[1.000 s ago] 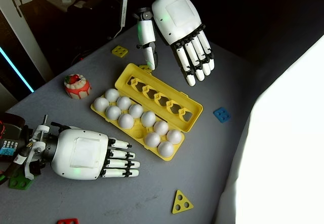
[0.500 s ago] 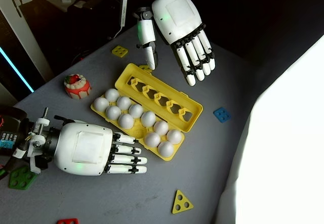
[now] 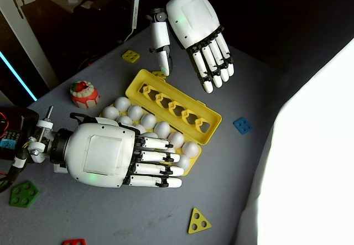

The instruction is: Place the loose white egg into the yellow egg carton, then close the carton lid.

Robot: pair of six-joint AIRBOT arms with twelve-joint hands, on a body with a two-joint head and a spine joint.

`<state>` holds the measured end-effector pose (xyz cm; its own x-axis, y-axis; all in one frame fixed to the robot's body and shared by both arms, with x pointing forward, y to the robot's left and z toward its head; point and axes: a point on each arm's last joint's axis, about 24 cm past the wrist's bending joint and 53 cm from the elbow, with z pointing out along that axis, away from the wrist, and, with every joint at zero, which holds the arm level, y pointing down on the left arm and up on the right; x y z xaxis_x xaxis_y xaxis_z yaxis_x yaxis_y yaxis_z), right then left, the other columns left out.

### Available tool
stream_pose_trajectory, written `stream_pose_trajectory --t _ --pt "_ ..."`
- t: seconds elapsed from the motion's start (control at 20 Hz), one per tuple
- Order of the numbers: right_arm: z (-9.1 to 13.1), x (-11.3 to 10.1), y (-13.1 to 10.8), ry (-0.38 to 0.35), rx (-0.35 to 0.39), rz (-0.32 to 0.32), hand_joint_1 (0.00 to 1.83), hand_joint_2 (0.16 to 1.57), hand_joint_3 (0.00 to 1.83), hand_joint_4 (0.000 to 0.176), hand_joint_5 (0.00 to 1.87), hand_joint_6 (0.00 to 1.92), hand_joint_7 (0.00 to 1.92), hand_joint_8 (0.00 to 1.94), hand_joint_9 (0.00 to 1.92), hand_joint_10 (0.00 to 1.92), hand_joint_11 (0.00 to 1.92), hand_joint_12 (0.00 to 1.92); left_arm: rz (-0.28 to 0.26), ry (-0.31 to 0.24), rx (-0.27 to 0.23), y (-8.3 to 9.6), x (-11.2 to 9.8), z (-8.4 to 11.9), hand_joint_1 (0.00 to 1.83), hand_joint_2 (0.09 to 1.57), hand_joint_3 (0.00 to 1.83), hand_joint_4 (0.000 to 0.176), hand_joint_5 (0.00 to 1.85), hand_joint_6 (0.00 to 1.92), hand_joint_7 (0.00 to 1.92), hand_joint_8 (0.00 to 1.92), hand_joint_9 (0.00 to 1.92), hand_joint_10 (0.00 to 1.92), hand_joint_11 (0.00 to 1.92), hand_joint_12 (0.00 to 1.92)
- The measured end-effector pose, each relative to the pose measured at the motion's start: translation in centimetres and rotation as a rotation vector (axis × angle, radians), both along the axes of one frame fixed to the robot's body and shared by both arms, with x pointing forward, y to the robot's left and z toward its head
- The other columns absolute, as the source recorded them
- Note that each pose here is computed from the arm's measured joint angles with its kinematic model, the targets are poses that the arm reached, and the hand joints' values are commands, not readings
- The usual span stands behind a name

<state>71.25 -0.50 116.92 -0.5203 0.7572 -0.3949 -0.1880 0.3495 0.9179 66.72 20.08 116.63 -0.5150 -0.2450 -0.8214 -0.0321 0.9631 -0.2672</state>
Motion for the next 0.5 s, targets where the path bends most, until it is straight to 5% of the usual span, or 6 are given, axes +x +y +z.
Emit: stream_pose_trajectory --t 0.5 --pt "-1.6 -0.1 1.2 0.086 0.141 -0.009 1.09 1.23 0.00 0.000 0.76 1.33 0.38 0.00 0.06 0.01 0.00 0.00 0.013 0.015 -0.009 0.3 0.0 -0.3 0.01 1.34 0.00 0.009 0.20 0.01 0.14 0.00 0.09 0.00 0.00 0.30"
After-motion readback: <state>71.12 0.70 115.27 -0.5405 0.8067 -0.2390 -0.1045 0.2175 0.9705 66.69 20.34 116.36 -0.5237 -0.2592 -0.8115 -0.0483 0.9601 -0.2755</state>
